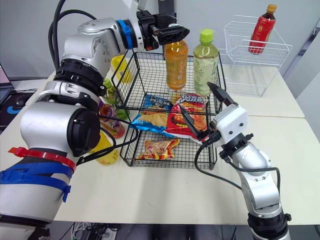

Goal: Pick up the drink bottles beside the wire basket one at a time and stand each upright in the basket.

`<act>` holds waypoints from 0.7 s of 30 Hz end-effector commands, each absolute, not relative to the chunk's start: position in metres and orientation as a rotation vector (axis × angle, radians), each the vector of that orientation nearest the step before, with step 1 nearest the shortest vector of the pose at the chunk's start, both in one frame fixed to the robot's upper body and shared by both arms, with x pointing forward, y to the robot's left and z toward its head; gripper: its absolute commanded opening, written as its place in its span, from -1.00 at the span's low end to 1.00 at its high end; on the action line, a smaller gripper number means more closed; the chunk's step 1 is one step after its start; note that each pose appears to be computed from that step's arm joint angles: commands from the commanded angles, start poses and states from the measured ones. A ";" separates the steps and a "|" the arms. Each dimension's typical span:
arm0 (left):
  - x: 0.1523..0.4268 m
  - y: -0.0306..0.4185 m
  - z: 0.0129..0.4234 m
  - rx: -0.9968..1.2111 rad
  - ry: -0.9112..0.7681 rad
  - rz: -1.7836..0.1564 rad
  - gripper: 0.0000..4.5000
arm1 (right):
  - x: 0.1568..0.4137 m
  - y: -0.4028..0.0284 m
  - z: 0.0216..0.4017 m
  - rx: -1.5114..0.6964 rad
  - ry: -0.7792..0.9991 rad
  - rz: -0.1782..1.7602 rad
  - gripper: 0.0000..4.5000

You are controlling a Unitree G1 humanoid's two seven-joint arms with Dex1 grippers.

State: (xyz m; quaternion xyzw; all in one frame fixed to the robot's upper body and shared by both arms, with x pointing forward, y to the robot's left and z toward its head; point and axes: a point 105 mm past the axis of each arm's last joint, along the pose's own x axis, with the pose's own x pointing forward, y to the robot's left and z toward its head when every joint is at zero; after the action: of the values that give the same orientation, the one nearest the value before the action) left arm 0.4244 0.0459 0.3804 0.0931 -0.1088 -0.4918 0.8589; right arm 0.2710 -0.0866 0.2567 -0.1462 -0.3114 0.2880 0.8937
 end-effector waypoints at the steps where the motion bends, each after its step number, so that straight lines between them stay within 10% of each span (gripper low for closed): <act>1: 0.416 0.055 0.408 0.205 -0.316 -1.019 1.00 | 0.262 -0.087 0.268 -0.311 -0.703 0.594 1.00; 11: 0.388 0.146 0.440 0.122 -0.431 -0.877 1.00 | 0.265 -0.075 0.267 -0.281 -0.705 0.712 1.00; 21: 0.298 0.318 0.394 0.302 -0.404 -0.207 1.00 | 0.270 -0.045 0.264 -0.220 -0.673 1.109 1.00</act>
State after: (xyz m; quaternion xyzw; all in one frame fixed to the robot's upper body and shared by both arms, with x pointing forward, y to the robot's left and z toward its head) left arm 0.3228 0.3133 0.3773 0.1370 -0.1634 -0.1247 0.9690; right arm 0.2781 -0.0486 0.2553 -0.1114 -0.2918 0.4882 0.8149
